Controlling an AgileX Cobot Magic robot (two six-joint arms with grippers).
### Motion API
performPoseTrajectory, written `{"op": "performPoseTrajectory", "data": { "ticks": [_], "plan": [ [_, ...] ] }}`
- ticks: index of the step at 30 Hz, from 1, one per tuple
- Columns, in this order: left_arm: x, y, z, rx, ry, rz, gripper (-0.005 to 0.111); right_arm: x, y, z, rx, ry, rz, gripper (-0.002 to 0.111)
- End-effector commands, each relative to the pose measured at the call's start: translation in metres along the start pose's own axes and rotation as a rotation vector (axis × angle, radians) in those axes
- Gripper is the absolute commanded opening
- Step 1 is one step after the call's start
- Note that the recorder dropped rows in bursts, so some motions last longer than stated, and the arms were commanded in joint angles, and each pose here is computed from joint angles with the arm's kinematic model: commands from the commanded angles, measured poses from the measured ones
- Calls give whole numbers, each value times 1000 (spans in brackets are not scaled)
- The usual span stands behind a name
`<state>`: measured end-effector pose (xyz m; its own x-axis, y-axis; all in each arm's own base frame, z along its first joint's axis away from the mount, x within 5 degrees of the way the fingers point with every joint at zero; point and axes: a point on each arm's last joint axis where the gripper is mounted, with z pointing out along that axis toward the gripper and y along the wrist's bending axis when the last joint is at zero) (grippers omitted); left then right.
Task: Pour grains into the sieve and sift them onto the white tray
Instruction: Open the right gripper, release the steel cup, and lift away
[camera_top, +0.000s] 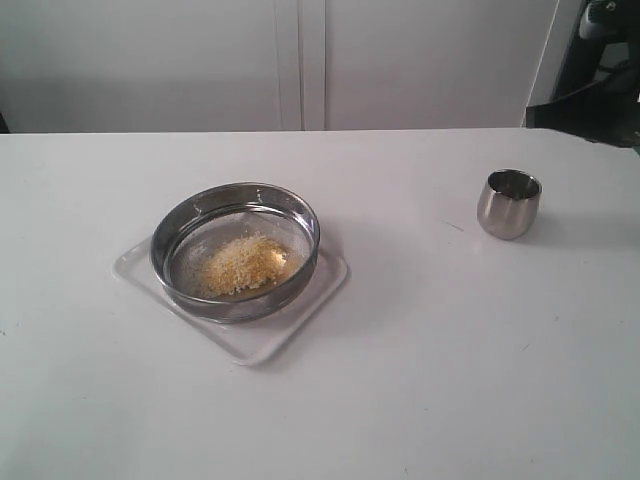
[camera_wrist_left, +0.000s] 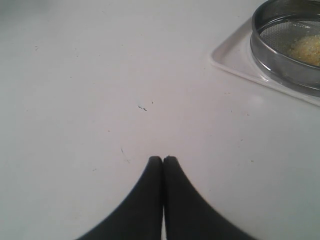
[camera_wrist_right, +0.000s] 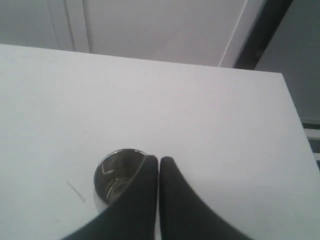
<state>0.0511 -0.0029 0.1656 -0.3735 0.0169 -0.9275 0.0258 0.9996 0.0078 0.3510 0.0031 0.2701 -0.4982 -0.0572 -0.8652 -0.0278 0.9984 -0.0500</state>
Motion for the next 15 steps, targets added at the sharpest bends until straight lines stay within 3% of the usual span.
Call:
{"op": "performPoseTrajectory", "data": {
  "ticks": [1, 15],
  "plan": [
    [1, 0, 0, 5, -1, -8, 0, -6, -3, -27, 20, 45, 8, 0],
    [1, 0, 0, 5, -1, -8, 0, 1, -1, -122, -14, 342, 44, 0]
  ]
}}
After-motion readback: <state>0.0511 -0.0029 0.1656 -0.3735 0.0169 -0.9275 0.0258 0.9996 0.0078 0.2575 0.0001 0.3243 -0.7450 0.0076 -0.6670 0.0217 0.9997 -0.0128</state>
